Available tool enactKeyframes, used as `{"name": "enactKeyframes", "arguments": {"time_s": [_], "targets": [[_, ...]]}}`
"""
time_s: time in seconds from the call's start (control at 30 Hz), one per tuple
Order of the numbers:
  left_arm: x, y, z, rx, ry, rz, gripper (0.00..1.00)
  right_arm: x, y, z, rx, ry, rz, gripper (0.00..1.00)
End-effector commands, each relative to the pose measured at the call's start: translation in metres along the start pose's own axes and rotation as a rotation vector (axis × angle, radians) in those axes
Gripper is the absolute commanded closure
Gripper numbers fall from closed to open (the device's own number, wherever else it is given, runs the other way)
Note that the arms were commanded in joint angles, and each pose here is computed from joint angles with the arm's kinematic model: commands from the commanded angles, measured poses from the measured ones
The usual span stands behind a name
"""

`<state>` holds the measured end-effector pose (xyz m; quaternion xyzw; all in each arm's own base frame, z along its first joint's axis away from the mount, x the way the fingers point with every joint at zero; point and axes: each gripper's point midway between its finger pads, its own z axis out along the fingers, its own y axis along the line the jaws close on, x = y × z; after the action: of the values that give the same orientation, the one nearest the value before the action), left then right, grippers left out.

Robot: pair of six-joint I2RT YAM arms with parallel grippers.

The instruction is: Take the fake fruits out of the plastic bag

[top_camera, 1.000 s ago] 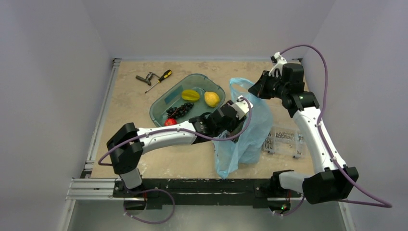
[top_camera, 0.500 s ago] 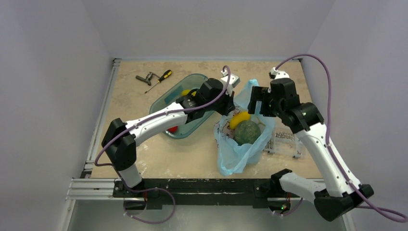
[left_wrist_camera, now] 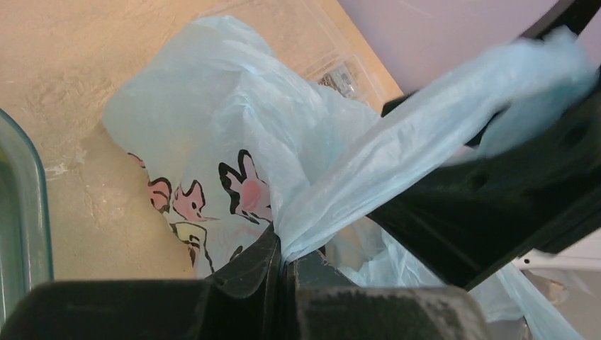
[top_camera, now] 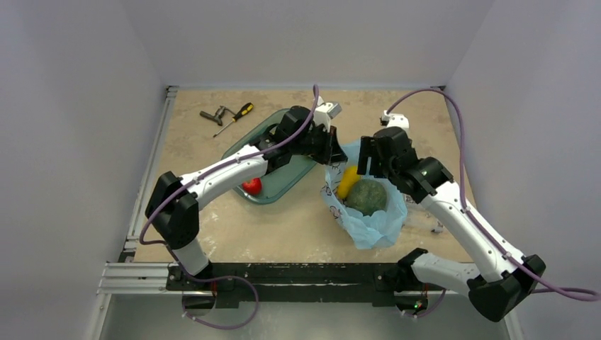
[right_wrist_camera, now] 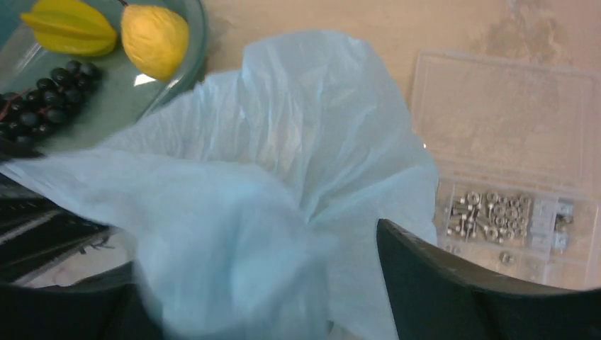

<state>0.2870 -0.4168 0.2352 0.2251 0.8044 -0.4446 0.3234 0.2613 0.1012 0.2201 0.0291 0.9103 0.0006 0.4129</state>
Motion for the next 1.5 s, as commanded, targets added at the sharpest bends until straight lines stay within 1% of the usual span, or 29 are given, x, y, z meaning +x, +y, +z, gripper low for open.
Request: {"name": "enactKeyframes", "arguments": {"time_s": [0.0, 0.07, 0.1, 0.13, 0.2, 0.27, 0.3, 0.33, 0.37, 0.4, 0.43, 0.5, 0.57, 0.6, 0.7, 0.77, 0.83, 0.9, 0.97, 1.03, 1.13, 1.17, 1.2, 1.23, 1.27, 1.3, 1.33, 1.4, 1.47], "targets": [[-0.012, -0.034, -0.014, 0.217, -0.063, 0.051, 1.0, -0.088, 0.017, 0.002, -0.184, -0.219, 0.159, 0.47], [-0.006, -0.035, -0.015, 0.251, -0.082, 0.071, 1.0, -0.116, 0.004, 0.015, -0.222, -0.24, 0.242, 0.73], [-0.002, -0.033, -0.015, 0.257, -0.091, 0.08, 1.0, -0.128, -0.003, 0.022, -0.237, -0.237, 0.269, 0.83], [0.001, -0.031, -0.014, 0.258, -0.099, 0.088, 1.0, -0.136, -0.007, 0.032, -0.263, -0.218, 0.283, 0.91], [0.007, -0.024, -0.01, 0.249, -0.099, 0.102, 1.0, -0.145, -0.009, 0.059, -0.337, -0.105, 0.291, 1.0], [0.011, -0.017, -0.005, 0.238, -0.089, 0.103, 1.0, -0.134, -0.007, 0.068, -0.391, 0.019, 0.251, 1.0], [0.011, -0.015, -0.004, 0.235, -0.086, 0.094, 1.0, -0.128, -0.009, 0.069, -0.382, 0.047, 0.233, 0.96], [0.011, -0.013, -0.003, 0.239, -0.084, 0.081, 1.0, -0.124, -0.02, 0.068, -0.319, 0.058, 0.208, 0.87], [0.009, -0.013, -0.003, 0.248, -0.087, 0.069, 1.0, -0.118, -0.036, 0.064, -0.225, 0.064, 0.19, 0.76], [0.007, -0.014, -0.005, 0.256, -0.092, 0.057, 1.0, -0.116, -0.049, 0.057, -0.144, 0.051, 0.169, 0.63], [0.005, -0.014, -0.006, 0.259, -0.097, 0.048, 1.0, -0.115, -0.059, 0.047, -0.092, 0.025, 0.155, 0.49], [0.001, -0.014, -0.008, 0.254, -0.102, 0.036, 1.0, -0.113, -0.07, 0.025, -0.039, -0.007, 0.139, 0.27], [-0.001, -0.015, -0.009, 0.253, -0.101, 0.027, 1.0, -0.108, -0.076, 0.002, -0.025, -0.025, 0.128, 0.14], [-0.001, -0.015, -0.008, 0.253, -0.098, 0.018, 1.0, -0.107, -0.077, -0.009, -0.023, -0.045, 0.129, 0.1], [-0.003, -0.015, -0.008, 0.252, -0.098, 0.003, 1.0, -0.096, -0.074, -0.036, -0.048, -0.064, 0.125, 0.04], [-0.003, -0.014, -0.008, 0.246, -0.096, -0.006, 1.0, -0.084, -0.073, -0.047, -0.059, -0.077, 0.114, 0.01], [-0.003, -0.013, -0.008, 0.243, -0.094, -0.01, 1.0, -0.071, -0.071, -0.048, -0.069, -0.07, 0.088, 0.01], [-0.002, -0.013, -0.008, 0.246, -0.087, -0.014, 1.0, -0.055, -0.063, -0.036, -0.087, -0.032, 0.056, 0.01], [-0.002, -0.013, -0.007, 0.249, -0.085, -0.017, 1.0, -0.045, -0.061, -0.019, -0.028, -0.007, 0.027, 0.01], [-0.003, -0.014, -0.006, 0.256, -0.079, -0.017, 1.0, -0.043, -0.055, -0.005, 0.065, -0.021, -0.036, 0.02], [-0.003, -0.015, -0.004, 0.272, -0.067, -0.019, 1.0, -0.053, -0.043, 0.015, 0.117, -0.064, -0.085, 0.06], [-0.004, -0.015, -0.003, 0.279, -0.062, -0.019, 1.0, -0.057, -0.045, 0.021, 0.15, -0.073, -0.088, 0.08], [-0.005, -0.013, -0.002, 0.282, -0.056, -0.019, 1.0, -0.057, -0.048, 0.027, 0.185, -0.071, -0.08, 0.12], [-0.005, -0.009, -0.002, 0.278, -0.05, -0.022, 1.0, -0.058, -0.047, 0.033, 0.196, -0.073, -0.062, 0.23], [-0.006, -0.005, -0.003, 0.273, -0.047, -0.023, 1.0, -0.061, -0.055, 0.037, 0.239, -0.08, -0.028, 0.4], [-0.006, -0.001, -0.003, 0.268, -0.042, -0.019, 1.0, -0.066, -0.066, 0.038, 0.28, -0.096, 0.018, 0.85], [-0.007, 0.005, -0.005, 0.253, -0.041, -0.019, 1.0, -0.071, -0.076, 0.041, 0.284, -0.111, 0.092, 1.0], [-0.01, 0.022, -0.008, 0.199, -0.038, -0.023, 1.0, -0.086, -0.099, 0.042, 0.257, -0.16, 0.215, 1.0], [-0.012, 0.032, -0.01, 0.17, -0.036, -0.022, 1.0, -0.102, -0.108, 0.034, 0.247, -0.21, 0.237, 1.0]]}}
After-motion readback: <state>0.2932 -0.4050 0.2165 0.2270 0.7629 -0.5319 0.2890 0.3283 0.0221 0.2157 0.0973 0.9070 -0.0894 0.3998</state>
